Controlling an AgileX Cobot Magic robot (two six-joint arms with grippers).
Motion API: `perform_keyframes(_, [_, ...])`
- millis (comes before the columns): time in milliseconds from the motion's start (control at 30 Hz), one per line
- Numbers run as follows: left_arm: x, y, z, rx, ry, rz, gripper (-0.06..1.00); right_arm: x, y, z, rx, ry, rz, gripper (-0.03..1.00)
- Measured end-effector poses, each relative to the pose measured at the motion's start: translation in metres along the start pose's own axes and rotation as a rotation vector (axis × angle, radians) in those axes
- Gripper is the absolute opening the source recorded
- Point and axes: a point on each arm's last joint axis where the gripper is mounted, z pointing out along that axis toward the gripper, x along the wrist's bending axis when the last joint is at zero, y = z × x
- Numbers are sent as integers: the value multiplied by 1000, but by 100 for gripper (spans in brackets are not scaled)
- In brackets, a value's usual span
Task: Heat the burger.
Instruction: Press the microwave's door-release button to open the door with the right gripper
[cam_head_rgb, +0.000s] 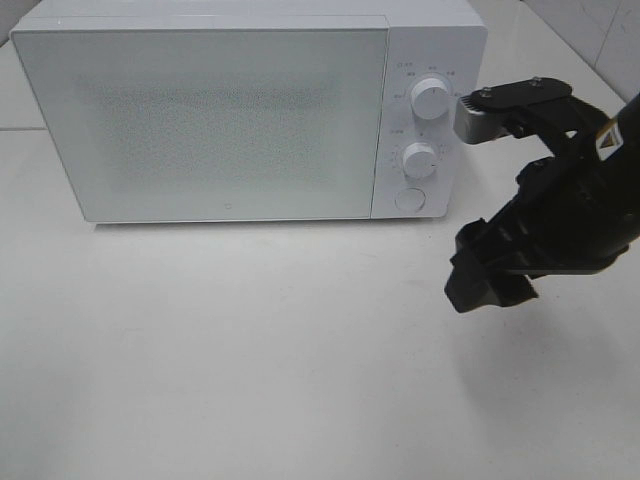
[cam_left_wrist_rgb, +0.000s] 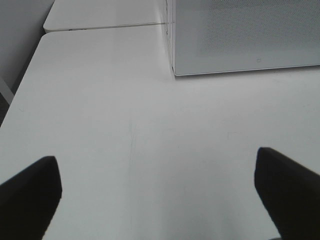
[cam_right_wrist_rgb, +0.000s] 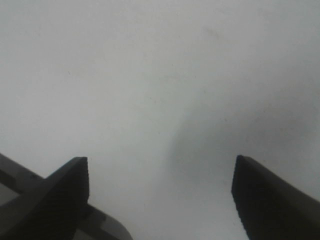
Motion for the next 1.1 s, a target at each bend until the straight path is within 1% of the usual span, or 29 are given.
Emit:
perform_keyframes(33, [0,0,0,0,0,0,99,0,0,0,0,0,0,77])
perform_keyframes(100, [0,0,0,0,0,0,99,0,-4,-16,37,-12,-21,77])
perform_keyframes(133, [0,0,0,0,0,0,99,0,-4,-16,37,-12,-21,77])
perform_keyframes(200, [0,0,0,0,0,0,99,0,-10,-32,59,-14,-28,77])
perform_keyframes(233, [0,0,0,0,0,0,99,0,-10,-32,59,-14,-28,77])
perform_keyframes(267, [0,0,0,0,0,0,99,1,-16,-44,62,-13,-31,77])
perform_keyframes(333, [0,0,0,0,0,0,99,1,-19,-50,57,-13,-32,77])
perform_keyframes(367, [0,0,0,0,0,0,99,2,-25,-63,49,-11,-34,77])
perform_keyframes(400, [0,0,0,0,0,0,99,2,-25,-63,49,-11,-34,77])
perform_keyframes(467, [0,0,0,0,0,0,99,3,-34,-80,18,-8,-36,77])
perform_keyframes(500, [0,0,0,0,0,0,99,3,-34,-80,18,-8,-36,77])
perform_keyframes(567, [0,0,0,0,0,0,99,4,-45,-100,-39,-4,-40,77])
perform_keyframes(600, [0,0,0,0,0,0,99,4,-45,-100,-39,-4,-40,77])
perform_keyframes(633, [0,0,0,0,0,0,99,4,-55,-116,-94,-3,-43,77])
perform_keyframes(667, [0,0,0,0,0,0,99,4,-61,-124,-120,-2,-45,77])
perform_keyframes(700, [0,0,0,0,0,0,99,4,-61,-124,-120,-2,-45,77])
perform_keyframes(733, [0,0,0,0,0,0,99,5,-72,-138,-174,-1,-49,77])
perform_keyframes(767, [0,0,0,0,0,0,99,5,-78,-146,-203,-1,-51,77])
perform_keyframes(800, [0,0,0,0,0,0,99,5,-78,-146,-203,-1,-51,77])
perform_keyframes(867, [0,0,0,0,0,0,99,5,-99,-165,-282,1,-57,77])
perform_keyframes(900, [0,0,0,0,0,0,99,5,-99,-165,-282,1,-57,77])
perform_keyframes(933, [0,0,0,0,0,0,99,6,-114,-178,-346,2,-61,77])
perform_keyframes(967, [0,0,0,0,0,0,99,6,-114,-178,-346,2,-61,77])
perform_keyframes(1033, [0,0,0,0,0,0,99,6,-135,-190,-433,3,-66,77])
perform_keyframes(1067, [0,0,0,0,0,0,99,6,-135,-190,-433,3,-66,77])
perform_keyframes(1100, [0,0,0,0,0,0,99,5,-149,-192,-471,4,-68,77])
